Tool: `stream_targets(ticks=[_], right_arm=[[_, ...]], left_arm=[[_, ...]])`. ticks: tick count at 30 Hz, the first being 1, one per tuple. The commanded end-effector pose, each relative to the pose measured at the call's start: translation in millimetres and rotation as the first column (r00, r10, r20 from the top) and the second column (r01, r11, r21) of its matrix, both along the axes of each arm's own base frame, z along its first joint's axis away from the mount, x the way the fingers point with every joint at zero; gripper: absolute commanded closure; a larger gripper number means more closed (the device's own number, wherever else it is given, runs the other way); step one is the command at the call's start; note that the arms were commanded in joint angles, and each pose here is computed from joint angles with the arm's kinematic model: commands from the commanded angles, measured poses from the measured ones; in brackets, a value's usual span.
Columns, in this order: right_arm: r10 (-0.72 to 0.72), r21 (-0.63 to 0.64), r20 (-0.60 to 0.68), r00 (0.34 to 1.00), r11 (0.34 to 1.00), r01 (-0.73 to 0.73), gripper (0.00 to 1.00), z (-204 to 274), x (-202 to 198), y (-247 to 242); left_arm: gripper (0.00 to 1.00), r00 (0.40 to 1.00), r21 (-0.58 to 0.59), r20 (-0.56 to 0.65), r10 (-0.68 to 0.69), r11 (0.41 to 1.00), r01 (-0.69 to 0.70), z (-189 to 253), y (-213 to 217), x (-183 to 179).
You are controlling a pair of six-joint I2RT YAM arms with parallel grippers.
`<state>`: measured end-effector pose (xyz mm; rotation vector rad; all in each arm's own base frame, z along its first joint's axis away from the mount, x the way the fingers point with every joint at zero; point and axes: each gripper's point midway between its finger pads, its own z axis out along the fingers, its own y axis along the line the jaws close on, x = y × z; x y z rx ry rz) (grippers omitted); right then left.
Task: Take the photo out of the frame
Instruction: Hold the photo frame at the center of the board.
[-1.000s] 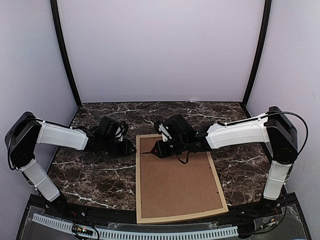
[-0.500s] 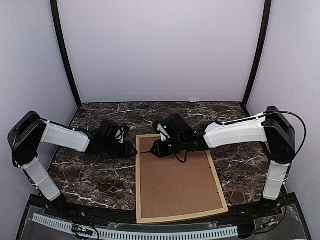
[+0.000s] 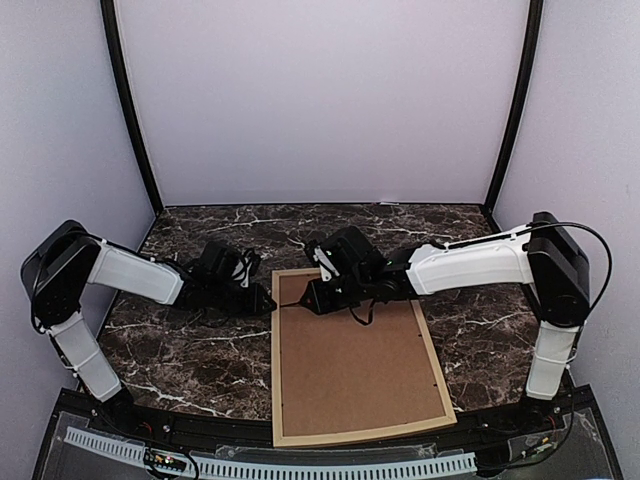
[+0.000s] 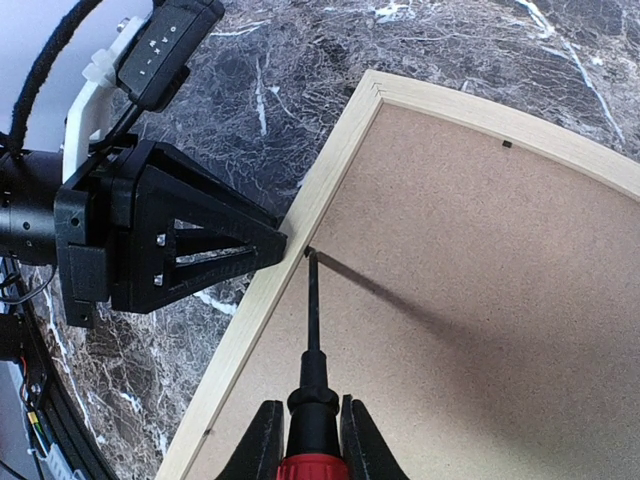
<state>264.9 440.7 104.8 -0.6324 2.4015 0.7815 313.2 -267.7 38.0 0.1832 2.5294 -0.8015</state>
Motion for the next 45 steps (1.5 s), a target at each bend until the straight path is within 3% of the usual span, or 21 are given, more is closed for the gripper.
stream_targets(ticks=[1,45], right_arm=[[0.018,0.038,0.035,0.999,0.999,-0.019,1.0,9,6,14],[0.101,0.129,0.038,0.994,0.986,-0.105,1.0,38,-12,47]], left_arm=[[0.76,0.999,0.01,-0.039,-0.006,1.0,0.007,-15,3,-7],[0.82,0.995,-0.004,-0.103,0.001,1.0,-0.001,-46,13,-29]])
